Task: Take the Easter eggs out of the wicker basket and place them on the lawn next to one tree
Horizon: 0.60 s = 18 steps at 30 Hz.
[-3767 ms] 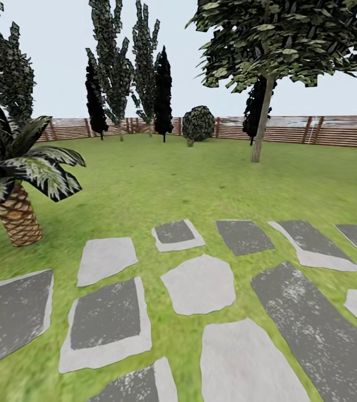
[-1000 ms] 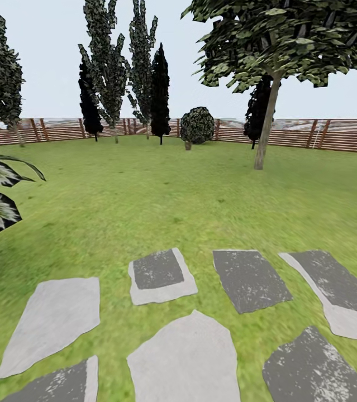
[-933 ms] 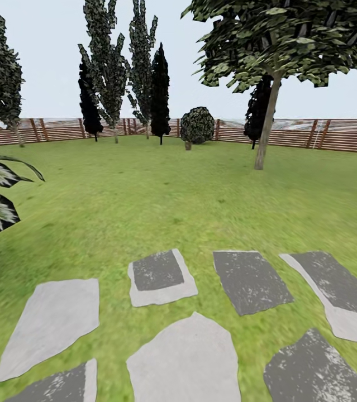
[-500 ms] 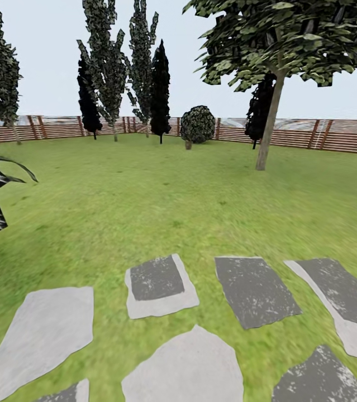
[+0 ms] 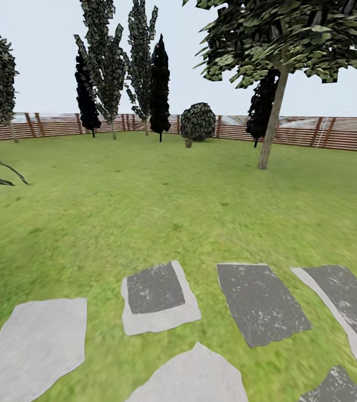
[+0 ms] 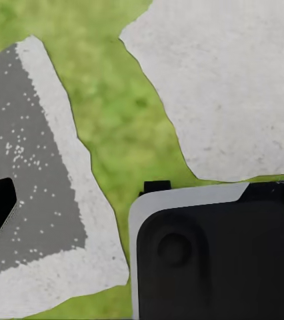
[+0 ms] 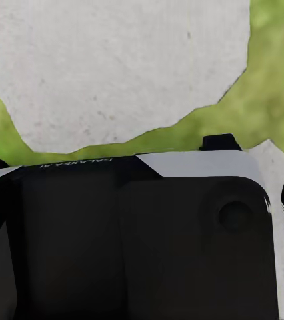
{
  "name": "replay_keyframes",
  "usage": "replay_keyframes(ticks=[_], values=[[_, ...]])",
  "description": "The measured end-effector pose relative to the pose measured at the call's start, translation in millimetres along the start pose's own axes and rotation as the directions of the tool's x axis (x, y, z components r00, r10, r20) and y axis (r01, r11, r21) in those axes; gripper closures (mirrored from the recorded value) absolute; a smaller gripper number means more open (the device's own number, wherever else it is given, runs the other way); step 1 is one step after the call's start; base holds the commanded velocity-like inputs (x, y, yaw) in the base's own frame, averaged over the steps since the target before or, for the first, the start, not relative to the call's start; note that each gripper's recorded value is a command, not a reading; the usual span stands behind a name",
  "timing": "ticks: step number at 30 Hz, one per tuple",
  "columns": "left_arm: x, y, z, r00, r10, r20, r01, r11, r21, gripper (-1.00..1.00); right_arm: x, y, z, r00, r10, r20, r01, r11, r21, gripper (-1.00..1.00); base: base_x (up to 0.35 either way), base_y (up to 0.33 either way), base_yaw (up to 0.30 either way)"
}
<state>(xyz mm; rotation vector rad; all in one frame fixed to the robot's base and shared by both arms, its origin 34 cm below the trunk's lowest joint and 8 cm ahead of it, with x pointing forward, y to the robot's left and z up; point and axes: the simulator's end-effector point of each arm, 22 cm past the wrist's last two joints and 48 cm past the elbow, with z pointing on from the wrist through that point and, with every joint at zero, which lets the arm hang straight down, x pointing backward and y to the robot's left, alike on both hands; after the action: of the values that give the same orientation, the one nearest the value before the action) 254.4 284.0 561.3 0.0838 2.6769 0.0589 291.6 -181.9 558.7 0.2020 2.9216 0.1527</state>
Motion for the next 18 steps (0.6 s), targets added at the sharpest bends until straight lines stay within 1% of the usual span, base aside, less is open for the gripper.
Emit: replay_keyframes(ticks=[18], values=[[0.0, 0.0, 0.0, 1.0, 0.0, 0.0, 0.0, 1.0, 0.0, -1.0, 0.1, 0.3, 0.0, 1.0, 0.0, 0.0, 0.0, 1.0, 0.0, -1.0, 0.336, 0.0, 0.0]])
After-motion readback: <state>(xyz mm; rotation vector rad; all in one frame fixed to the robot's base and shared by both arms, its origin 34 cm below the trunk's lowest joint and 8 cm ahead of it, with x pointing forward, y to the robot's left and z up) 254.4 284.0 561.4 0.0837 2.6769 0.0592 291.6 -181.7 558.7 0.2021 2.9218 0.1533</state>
